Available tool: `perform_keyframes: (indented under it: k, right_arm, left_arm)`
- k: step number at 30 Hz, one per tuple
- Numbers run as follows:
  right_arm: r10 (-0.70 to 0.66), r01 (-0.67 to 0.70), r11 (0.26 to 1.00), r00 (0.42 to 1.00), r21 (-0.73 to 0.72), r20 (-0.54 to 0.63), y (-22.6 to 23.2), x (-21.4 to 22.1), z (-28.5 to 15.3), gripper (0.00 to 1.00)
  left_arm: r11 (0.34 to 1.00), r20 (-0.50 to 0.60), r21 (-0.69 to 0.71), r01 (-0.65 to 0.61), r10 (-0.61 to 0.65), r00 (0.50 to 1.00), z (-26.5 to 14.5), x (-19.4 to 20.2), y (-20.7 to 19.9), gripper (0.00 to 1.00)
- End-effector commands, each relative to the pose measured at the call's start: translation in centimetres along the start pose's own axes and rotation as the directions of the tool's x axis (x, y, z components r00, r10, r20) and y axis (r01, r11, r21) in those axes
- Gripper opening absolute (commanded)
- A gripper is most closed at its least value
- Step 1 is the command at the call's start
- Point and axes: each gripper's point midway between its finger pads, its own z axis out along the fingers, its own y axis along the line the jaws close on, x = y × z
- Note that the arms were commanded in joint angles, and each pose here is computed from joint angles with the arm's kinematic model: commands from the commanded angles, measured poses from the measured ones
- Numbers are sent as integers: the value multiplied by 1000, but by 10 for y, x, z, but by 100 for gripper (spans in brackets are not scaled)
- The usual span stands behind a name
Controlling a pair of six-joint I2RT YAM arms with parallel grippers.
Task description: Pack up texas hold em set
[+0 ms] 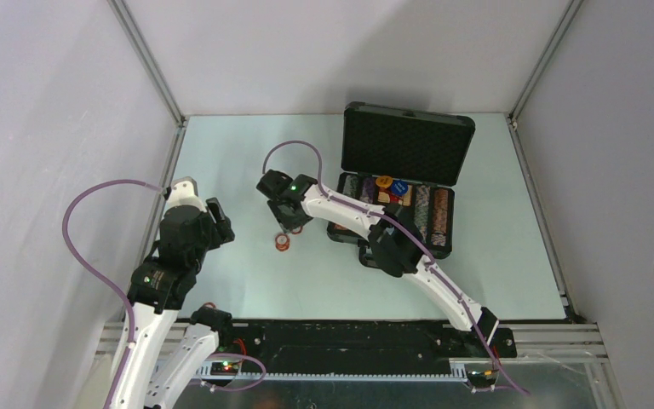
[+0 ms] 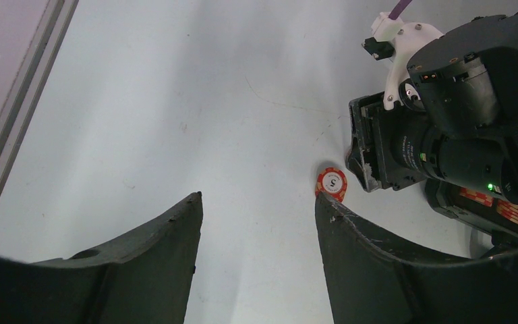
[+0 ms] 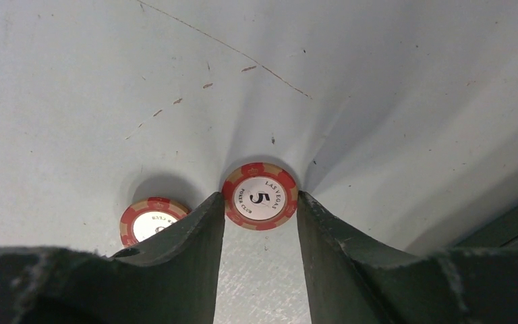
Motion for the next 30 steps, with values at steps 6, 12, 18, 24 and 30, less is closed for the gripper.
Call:
perform_keyframes:
  k: [6, 12, 18, 24, 30]
  right_arm:
    - [-13, 14, 999, 1000, 38, -16, -8, 5, 3, 43]
    - [-7, 5, 999, 999, 48, 51, -14, -11, -9, 42]
    - [3, -7, 999, 991, 34, 132, -17, -35, -33, 42]
    - [-2, -2, 1000, 988, 29, 154, -16, -41, -48, 42]
    - [15, -22, 999, 989, 45, 149, -25, -41, -45, 50]
  left_arm:
    - [1000, 16, 18, -16, 16, 1000, 2, -3, -3, 67]
    - [1000, 16, 14, -16, 16, 1000, 2, -3, -3, 67]
    - [1000, 18, 16, -16, 16, 1000, 2, -3, -3, 67]
    - [1000, 17, 17, -16, 15, 1000, 2, -3, -3, 67]
    - [1000, 15, 15, -16, 16, 1000, 2, -2, -3, 67]
